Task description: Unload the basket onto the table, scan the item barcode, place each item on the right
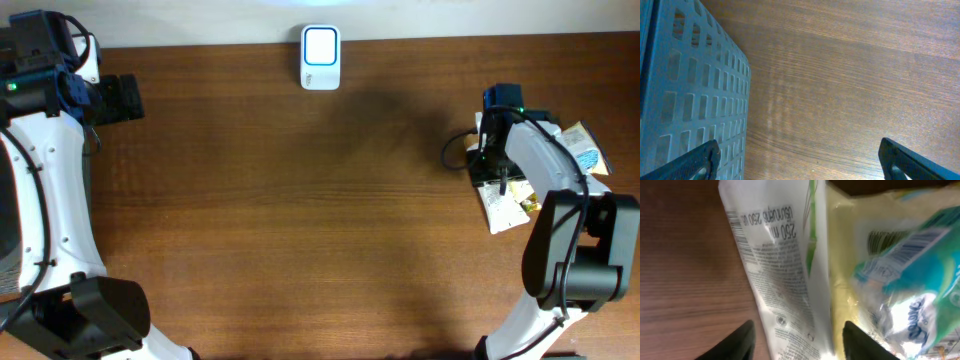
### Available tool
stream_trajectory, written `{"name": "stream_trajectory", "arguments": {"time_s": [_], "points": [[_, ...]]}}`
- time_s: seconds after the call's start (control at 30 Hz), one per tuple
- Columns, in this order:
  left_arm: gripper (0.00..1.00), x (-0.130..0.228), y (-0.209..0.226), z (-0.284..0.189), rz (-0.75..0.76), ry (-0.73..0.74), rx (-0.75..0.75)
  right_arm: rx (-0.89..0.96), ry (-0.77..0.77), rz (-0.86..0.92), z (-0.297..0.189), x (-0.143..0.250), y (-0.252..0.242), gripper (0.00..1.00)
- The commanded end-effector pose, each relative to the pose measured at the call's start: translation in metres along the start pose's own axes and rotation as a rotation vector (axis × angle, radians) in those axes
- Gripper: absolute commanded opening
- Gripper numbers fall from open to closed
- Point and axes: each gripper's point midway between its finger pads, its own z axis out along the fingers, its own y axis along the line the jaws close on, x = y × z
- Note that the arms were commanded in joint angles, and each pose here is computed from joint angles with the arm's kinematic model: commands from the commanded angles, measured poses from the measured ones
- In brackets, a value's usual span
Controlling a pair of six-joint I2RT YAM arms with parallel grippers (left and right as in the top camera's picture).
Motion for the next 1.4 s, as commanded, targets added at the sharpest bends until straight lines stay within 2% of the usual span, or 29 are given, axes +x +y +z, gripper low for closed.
{"name": "stream_trajectory", "arguments": {"time_s": [0.0, 0.03, 0.13, 0.2, 0.27, 0.37, 0.47, 0.7, 0.8, 0.97, 1.13, 1.37], "points": [[0.99, 0.000, 0.001, 0.001, 0.009, 0.002, 0.001, -0.131, -0.198, 0.023, -0.072, -0.045, 0.013, 0.64], [0.99, 0.000, 0.001, 0.001, 0.009, 0.002, 0.001, -0.179, -0.255, 0.015, -0.103, -0.055, 0.019, 0.75], [0.99, 0.000, 0.001, 0.001, 0.009, 0.001, 0.001, -0.275, -0.425, -0.023, -0.208, -0.064, 0.028, 0.96], [0.99, 0.000, 0.001, 0.001, 0.009, 0.002, 0.001, -0.281, -0.539, -0.048, -0.283, -0.049, 0.028, 0.99], [0.99, 0.000, 0.001, 0.001, 0.009, 0.002, 0.000, -0.294, -0.625, -0.039, -0.335, -0.027, 0.029, 0.99], [0.99, 0.000, 0.001, 0.001, 0.009, 0.002, 0.001, -0.320, -0.758, 0.001, -0.395, 0.008, 0.025, 0.99], [0.99, 0.000, 0.001, 0.001, 0.009, 0.002, 0.001, -0.316, -0.855, 0.005, -0.426, 0.035, 0.018, 0.99], [0.99, 0.000, 0.001, 0.001, 0.009, 0.002, 0.000, -0.274, -0.914, 0.032, -0.447, 0.085, 0.003, 0.99], [0.99, 0.000, 0.001, 0.001, 0.009, 0.002, 0.000, -0.251, -0.928, 0.105, -0.453, 0.114, -0.008, 0.99], [0.99, 0.000, 0.001, 0.001, 0.009, 0.002, 0.001, -0.187, -1.041, 0.175, -0.472, 0.146, -0.029, 0.99], [0.99, 0.000, 0.001, 0.001, 0.009, 0.002, 0.000, -0.140, -1.212, 0.220, -0.463, 0.137, -0.037, 0.99], [0.99, 0.000, 0.001, 0.001, 0.009, 0.002, 0.001, -0.238, -1.533, 0.146, -0.386, 0.101, 0.008, 0.99]]}}
